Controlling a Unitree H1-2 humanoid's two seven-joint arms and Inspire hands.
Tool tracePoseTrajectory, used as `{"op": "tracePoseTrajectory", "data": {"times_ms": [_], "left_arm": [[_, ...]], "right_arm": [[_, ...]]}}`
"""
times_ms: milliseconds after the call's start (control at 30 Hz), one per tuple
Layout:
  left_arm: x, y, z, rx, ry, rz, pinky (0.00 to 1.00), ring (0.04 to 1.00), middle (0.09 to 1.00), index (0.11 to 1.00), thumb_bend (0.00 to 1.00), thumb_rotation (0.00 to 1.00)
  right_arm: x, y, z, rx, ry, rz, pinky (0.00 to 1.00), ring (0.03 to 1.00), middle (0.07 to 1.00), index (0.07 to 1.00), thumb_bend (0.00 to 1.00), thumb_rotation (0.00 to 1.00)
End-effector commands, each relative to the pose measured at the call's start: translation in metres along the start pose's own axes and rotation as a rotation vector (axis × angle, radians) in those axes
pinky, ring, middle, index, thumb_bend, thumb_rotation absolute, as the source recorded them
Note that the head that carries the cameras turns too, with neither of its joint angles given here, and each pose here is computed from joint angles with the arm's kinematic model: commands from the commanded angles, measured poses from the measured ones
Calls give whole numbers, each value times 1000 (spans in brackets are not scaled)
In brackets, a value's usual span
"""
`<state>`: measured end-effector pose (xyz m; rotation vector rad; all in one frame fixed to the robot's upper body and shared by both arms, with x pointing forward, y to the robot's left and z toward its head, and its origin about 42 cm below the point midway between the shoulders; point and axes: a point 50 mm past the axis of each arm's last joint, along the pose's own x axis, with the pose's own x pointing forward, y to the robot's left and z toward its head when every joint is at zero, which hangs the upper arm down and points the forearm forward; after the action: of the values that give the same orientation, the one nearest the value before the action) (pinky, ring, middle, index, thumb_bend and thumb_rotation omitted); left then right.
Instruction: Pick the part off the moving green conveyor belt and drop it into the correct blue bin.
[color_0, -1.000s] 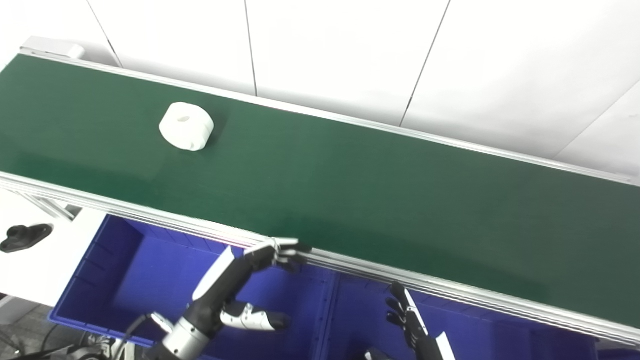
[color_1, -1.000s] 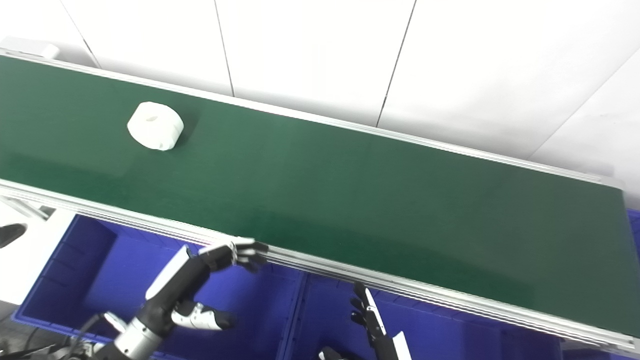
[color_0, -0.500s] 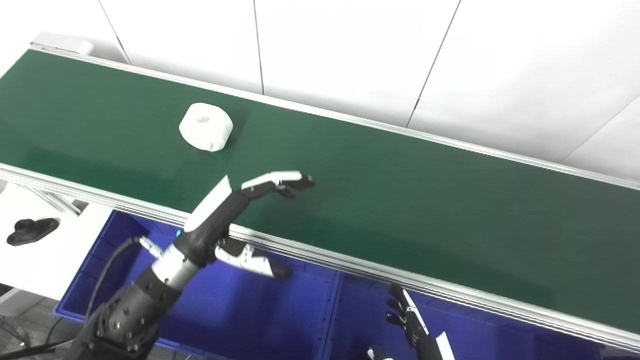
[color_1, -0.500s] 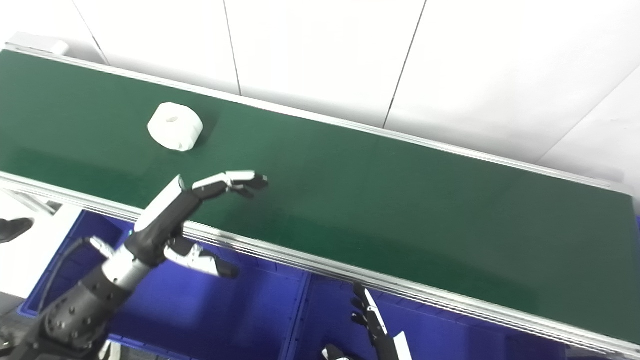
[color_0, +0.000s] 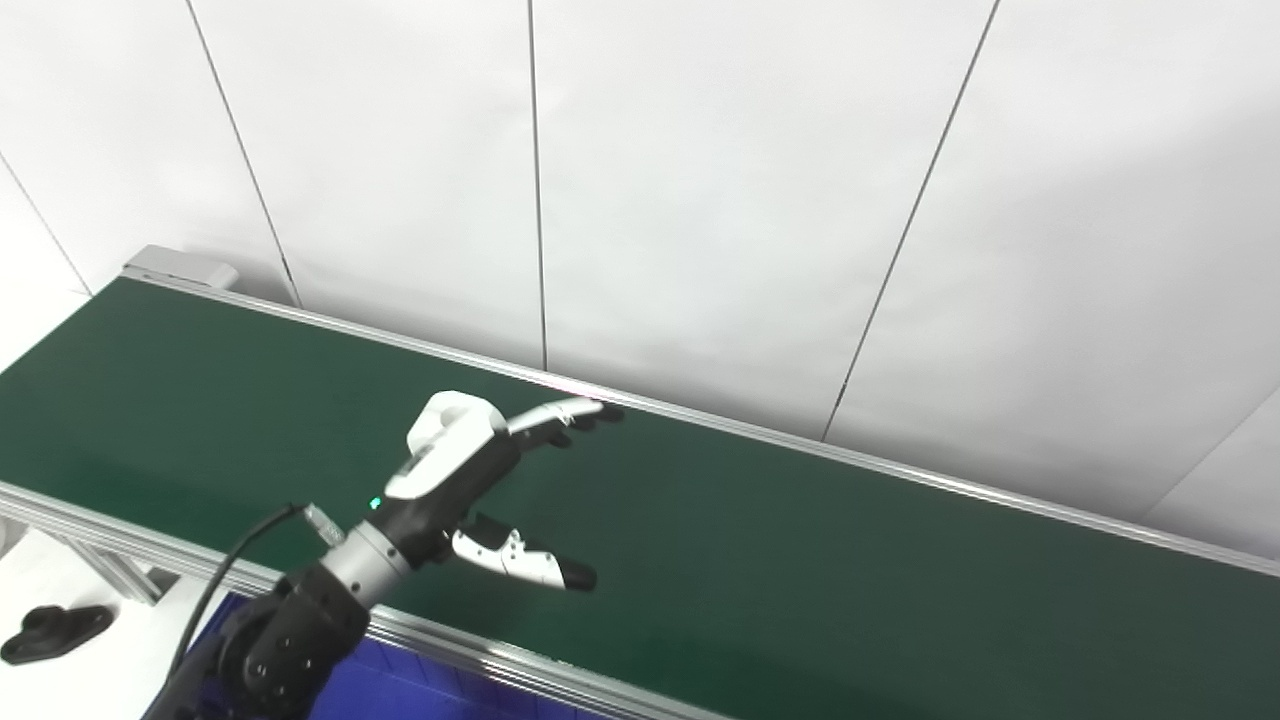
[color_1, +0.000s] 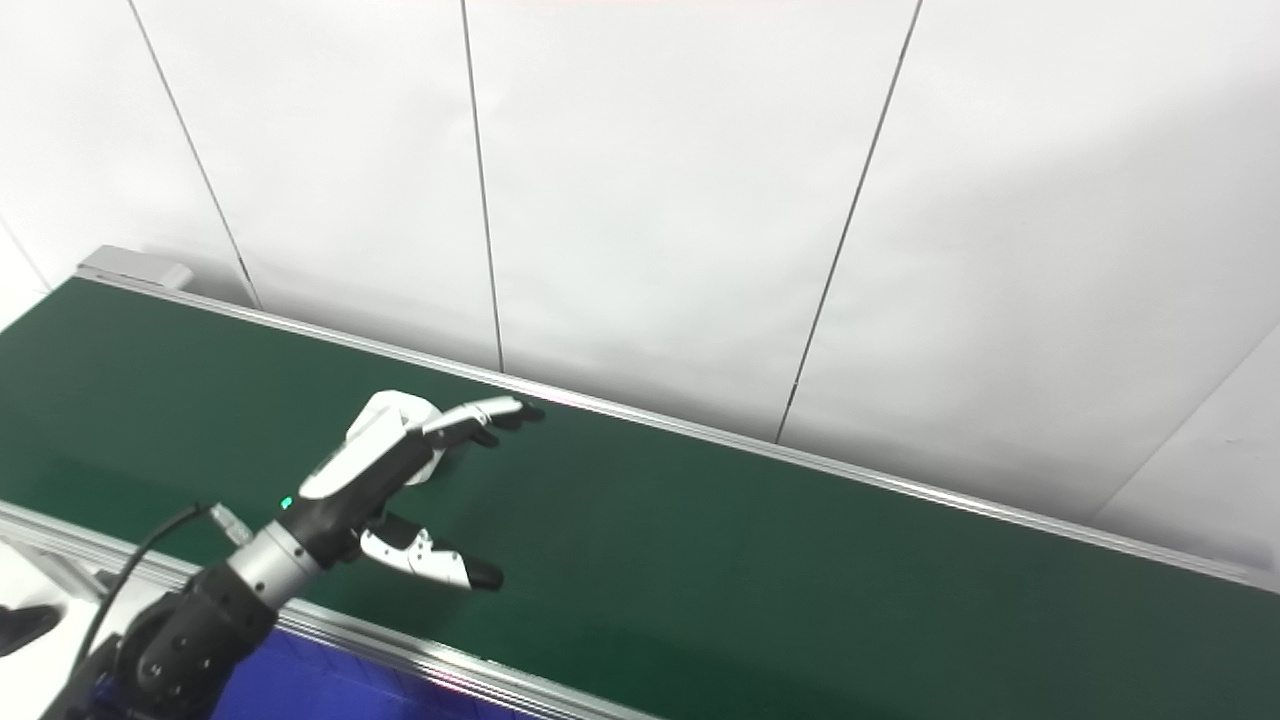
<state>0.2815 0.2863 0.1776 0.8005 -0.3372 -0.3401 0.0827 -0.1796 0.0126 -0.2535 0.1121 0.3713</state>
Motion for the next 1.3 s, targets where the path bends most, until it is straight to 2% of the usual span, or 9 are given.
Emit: {"op": "tracePoseTrajectory", "data": {"times_ms": [0, 200, 300, 467, 633, 967, 1133, 1267], "left_arm": [[12, 21, -2, 67, -4, 42, 772, 873, 917, 873, 759, 623], [22, 31, -11, 123, 40, 46, 822, 912, 937, 888, 781, 614], [28, 37, -19, 189, 79, 27, 847, 930, 953, 897, 803, 561], [40, 43, -32, 248, 144, 12, 927, 949, 967, 902, 835, 314], [54, 43, -47, 354, 180, -13, 947, 950, 973, 887, 892, 197], [76, 34, -61, 465, 221, -66, 998, 987, 993, 877, 910, 120], [86, 24, -62, 449, 224, -87, 1000, 989, 991, 863, 893, 92], [92, 12, -65, 408, 205, -81, 970, 961, 963, 832, 832, 10]], "right_arm": [[0, 0, 10, 5, -79, -15, 789, 868, 891, 943, 658, 657], [1, 0, 10, 4, -81, -16, 779, 861, 877, 936, 659, 650], [2, -1, 9, 10, -84, -16, 771, 855, 881, 932, 650, 633], [3, -1, 8, 13, -86, -12, 776, 861, 888, 933, 650, 638], [3, -1, 8, 11, -88, -10, 778, 857, 876, 936, 659, 643], [3, -1, 10, 10, -96, -3, 747, 850, 881, 934, 643, 623], [3, 0, 11, 12, -101, -6, 752, 847, 881, 929, 624, 603], [3, 0, 12, 13, -102, -11, 748, 848, 877, 926, 626, 596]]}}
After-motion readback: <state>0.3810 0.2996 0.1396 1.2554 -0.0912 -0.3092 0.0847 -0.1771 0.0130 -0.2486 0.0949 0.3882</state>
